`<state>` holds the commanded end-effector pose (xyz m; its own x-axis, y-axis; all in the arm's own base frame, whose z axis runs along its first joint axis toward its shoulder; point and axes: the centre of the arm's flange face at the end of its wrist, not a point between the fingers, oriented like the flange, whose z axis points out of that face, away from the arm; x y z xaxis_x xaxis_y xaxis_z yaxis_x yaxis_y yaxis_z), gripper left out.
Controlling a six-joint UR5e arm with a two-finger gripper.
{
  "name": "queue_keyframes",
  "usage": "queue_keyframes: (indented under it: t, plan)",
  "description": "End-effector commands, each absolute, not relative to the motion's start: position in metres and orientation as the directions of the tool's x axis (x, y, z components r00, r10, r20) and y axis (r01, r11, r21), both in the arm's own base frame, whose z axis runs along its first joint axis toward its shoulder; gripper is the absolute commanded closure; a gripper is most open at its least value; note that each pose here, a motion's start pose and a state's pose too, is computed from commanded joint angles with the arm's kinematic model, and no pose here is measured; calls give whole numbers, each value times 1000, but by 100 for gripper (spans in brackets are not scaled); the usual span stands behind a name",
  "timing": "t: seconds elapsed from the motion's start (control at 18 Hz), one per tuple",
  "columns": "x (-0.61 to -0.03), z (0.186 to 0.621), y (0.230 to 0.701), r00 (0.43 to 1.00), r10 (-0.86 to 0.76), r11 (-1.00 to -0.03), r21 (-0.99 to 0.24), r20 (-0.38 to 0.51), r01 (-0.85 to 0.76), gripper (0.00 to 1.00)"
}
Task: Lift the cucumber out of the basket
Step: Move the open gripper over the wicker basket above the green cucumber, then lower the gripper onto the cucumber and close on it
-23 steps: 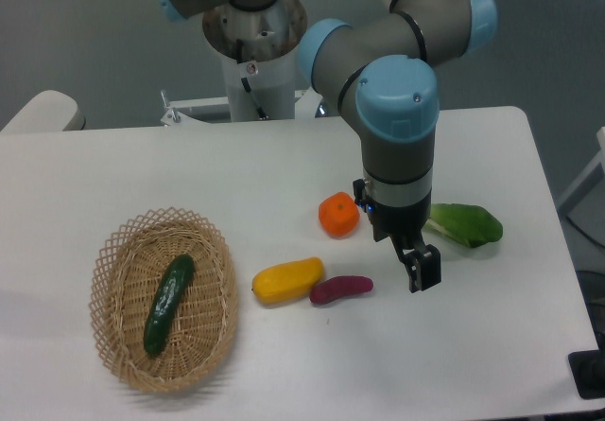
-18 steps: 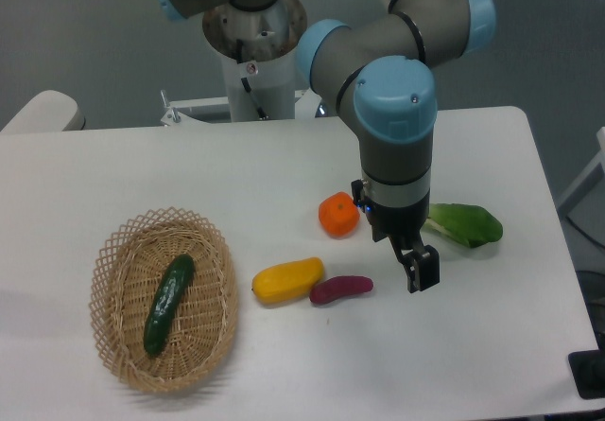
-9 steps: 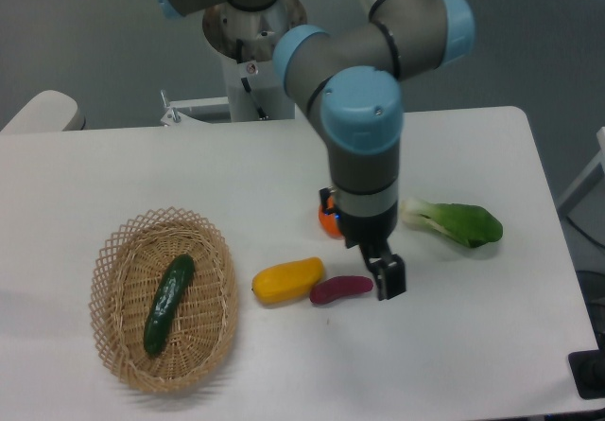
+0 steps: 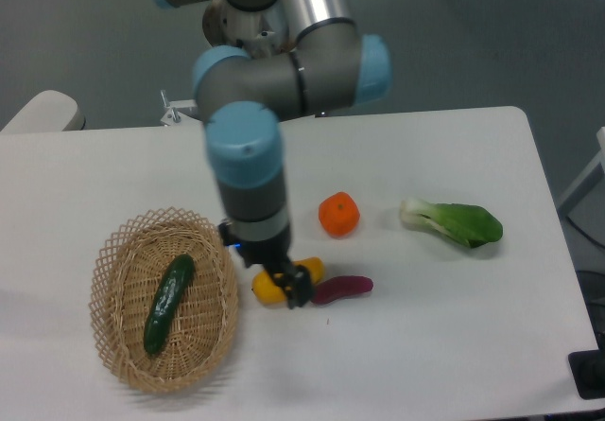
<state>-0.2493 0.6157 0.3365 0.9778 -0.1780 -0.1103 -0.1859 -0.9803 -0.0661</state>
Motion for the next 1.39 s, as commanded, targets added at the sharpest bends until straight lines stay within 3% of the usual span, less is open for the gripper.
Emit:
queue_keyframes:
  t: [0.28, 0.72, 1.39]
  plan:
    - [-199, 314, 627, 991, -109, -991, -72, -78, -115, 0]
    - [-172, 268, 641, 996, 74, -994, -90, -59, 69, 0]
    - [-144, 227, 637, 999, 21, -999, -27, -43, 20, 0]
